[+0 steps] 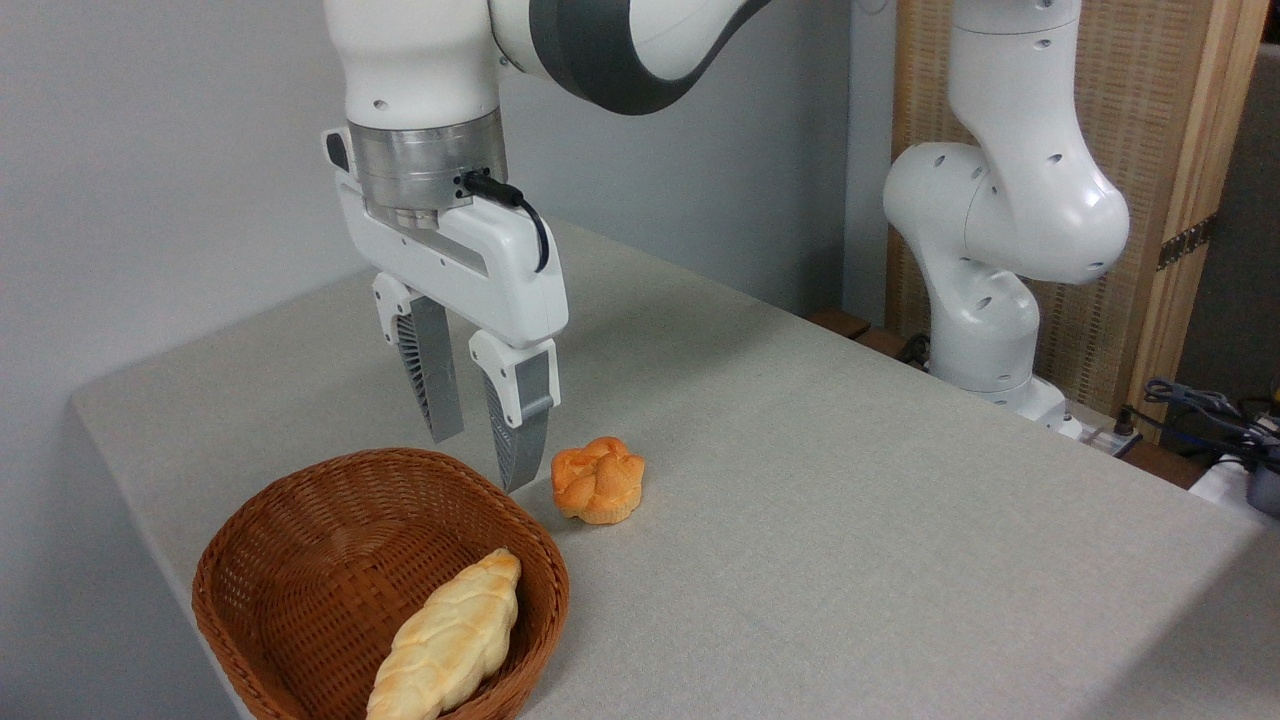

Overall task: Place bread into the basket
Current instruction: 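Lower the open gripper down onto the small orange bun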

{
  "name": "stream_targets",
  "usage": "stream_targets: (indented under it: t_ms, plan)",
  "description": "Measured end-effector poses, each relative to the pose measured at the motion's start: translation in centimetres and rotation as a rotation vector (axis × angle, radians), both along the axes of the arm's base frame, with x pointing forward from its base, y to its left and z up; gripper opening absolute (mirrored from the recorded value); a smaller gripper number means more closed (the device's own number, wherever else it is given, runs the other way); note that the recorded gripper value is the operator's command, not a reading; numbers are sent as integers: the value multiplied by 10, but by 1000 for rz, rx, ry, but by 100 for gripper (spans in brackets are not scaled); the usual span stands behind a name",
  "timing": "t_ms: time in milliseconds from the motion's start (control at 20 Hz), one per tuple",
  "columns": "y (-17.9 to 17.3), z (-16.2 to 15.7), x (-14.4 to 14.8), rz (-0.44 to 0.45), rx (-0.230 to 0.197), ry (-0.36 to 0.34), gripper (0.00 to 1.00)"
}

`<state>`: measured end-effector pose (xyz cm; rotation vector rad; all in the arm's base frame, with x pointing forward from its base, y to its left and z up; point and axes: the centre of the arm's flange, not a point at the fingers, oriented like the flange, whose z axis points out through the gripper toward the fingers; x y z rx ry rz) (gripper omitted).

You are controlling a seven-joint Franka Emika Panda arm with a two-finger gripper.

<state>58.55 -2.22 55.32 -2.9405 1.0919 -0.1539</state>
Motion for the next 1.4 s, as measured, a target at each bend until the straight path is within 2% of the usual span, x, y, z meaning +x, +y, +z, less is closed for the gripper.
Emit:
stream_targets:
  t_ms: [500,700,1050,1400]
  plan:
    - [0,-1,0,0,0,2,100]
    - [0,-4,-3,-1,1,32,100]
    - [-1,-6,-4,-3,1,43,100]
    - [-11,-44,-15,-44,6,131,100]
